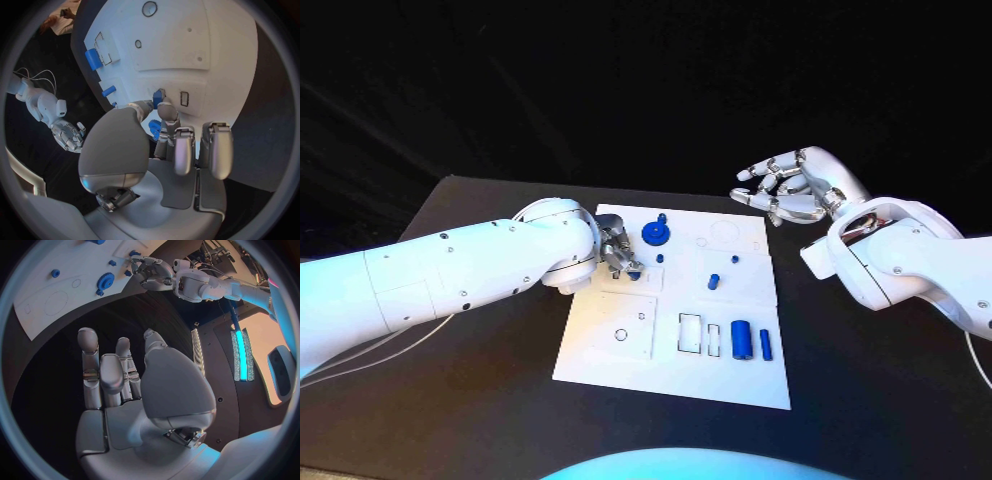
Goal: Assemble the parts on the task board
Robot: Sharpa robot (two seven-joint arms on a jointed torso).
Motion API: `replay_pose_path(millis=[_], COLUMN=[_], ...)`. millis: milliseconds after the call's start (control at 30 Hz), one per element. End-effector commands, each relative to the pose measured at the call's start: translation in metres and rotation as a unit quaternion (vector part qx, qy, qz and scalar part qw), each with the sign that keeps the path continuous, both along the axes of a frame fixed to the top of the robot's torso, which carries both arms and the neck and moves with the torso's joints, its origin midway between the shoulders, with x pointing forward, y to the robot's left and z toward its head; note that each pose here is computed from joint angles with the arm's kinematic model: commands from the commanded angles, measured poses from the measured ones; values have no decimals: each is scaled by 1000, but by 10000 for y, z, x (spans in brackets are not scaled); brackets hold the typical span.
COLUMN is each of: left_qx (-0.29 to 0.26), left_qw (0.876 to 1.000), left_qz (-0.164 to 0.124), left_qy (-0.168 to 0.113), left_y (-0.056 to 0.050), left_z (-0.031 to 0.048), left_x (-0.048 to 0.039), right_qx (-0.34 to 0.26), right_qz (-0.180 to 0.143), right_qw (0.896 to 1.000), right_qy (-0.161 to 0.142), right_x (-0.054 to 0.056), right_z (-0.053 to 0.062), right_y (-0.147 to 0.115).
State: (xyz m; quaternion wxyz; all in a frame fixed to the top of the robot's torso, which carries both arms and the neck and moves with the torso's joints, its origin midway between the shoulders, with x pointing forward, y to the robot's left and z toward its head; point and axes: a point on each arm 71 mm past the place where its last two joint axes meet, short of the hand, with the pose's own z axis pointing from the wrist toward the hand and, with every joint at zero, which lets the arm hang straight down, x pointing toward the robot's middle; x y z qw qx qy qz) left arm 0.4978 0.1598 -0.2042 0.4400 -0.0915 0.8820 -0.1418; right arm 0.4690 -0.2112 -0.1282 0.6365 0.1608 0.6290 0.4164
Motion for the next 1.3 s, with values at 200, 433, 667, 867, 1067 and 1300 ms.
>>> replay_pose_path(millis=[200,433,667,867,1067,1300], left_qx=[18,21,21,22,24,27], left_qw=[1000,1000,1000,1000,999,999], left_qz=[-14,-15,-12,-14,-20,-21], left_qy=[9,14,14,16,22,31], left_y=[4,18,26,16,-8,-16], left_z=[-24,-31,-32,-33,-39,-51], left_x=[-17,-22,-22,-26,-35,-37], right_qx=[-1,-1,-1,-2,-2,-1], right_qz=[8,8,9,9,9,12], right_qw=[1000,1000,1000,1000,1000,1000], right_qy=[-1,-1,0,0,0,-2], right_x=[-4,-2,0,1,0,-4], right_z=[-1,-1,-3,-4,-4,-1], right_y=[13,18,22,24,25,36])
